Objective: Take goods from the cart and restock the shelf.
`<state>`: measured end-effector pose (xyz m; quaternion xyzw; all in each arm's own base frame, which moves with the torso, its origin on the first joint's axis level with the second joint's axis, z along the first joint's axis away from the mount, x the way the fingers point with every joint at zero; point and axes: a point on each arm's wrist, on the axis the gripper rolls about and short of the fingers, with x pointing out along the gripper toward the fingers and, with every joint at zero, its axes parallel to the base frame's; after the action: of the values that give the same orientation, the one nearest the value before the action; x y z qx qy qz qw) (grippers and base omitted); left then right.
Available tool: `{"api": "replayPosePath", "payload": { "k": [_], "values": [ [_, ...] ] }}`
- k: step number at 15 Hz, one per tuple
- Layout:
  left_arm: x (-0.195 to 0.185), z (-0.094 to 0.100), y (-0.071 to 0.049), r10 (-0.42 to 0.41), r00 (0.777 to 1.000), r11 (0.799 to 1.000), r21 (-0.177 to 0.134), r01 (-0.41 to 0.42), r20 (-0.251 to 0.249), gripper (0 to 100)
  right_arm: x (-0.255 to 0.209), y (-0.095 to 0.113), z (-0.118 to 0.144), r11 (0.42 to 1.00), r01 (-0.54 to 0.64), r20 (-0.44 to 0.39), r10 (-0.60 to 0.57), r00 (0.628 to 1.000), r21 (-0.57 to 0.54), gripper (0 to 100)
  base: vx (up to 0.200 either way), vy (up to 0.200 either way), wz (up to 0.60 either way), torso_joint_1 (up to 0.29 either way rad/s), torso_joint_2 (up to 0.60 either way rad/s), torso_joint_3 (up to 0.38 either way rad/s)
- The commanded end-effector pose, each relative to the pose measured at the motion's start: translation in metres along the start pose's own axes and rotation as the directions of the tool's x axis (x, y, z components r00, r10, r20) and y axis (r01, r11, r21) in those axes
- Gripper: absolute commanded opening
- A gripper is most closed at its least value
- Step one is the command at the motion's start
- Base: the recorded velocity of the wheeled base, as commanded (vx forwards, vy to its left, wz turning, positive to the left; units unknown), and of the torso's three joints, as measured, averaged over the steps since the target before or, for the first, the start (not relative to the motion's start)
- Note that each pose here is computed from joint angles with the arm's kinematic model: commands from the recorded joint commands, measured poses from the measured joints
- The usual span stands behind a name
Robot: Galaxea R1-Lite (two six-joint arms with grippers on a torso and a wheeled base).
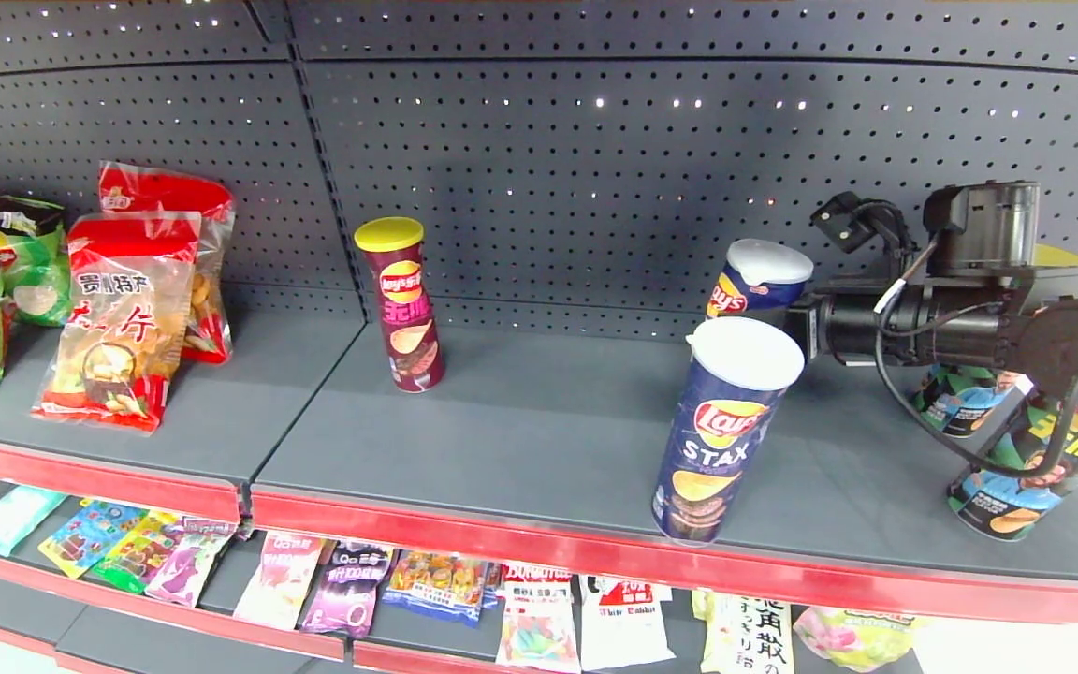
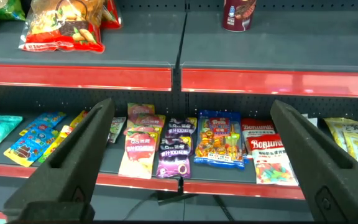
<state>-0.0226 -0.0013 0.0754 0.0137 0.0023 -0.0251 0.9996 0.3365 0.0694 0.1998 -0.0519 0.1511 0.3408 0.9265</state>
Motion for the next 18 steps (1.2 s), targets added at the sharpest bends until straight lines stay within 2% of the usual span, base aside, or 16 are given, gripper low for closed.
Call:
{"api": "replayPosePath", "payload": {
  "k": [1, 18],
  "values": [
    [0.0001, 0.0000, 0.0000, 0.000, 1.000, 1.000, 0.000, 0.000, -0.001, 100, 0.0005, 0.0003, 0.0010, 1.000, -0.003, 0.003, 0.003, 1.000, -0.003, 0, 0.000, 0.000, 0.00, 0.000, 0.00, 0.000],
    [0.0000, 0.0000, 0.0000, 0.000, 1.000, 1.000, 0.000, 0.000, 0.001, 100, 0.0015, 0.0087, -0.0056, 0.998, -0.051, -0.009, 0.050, 0.999, -0.025, 0, 0.000, 0.000, 0.00, 0.000, 0.00, 0.000]
  ]
}}
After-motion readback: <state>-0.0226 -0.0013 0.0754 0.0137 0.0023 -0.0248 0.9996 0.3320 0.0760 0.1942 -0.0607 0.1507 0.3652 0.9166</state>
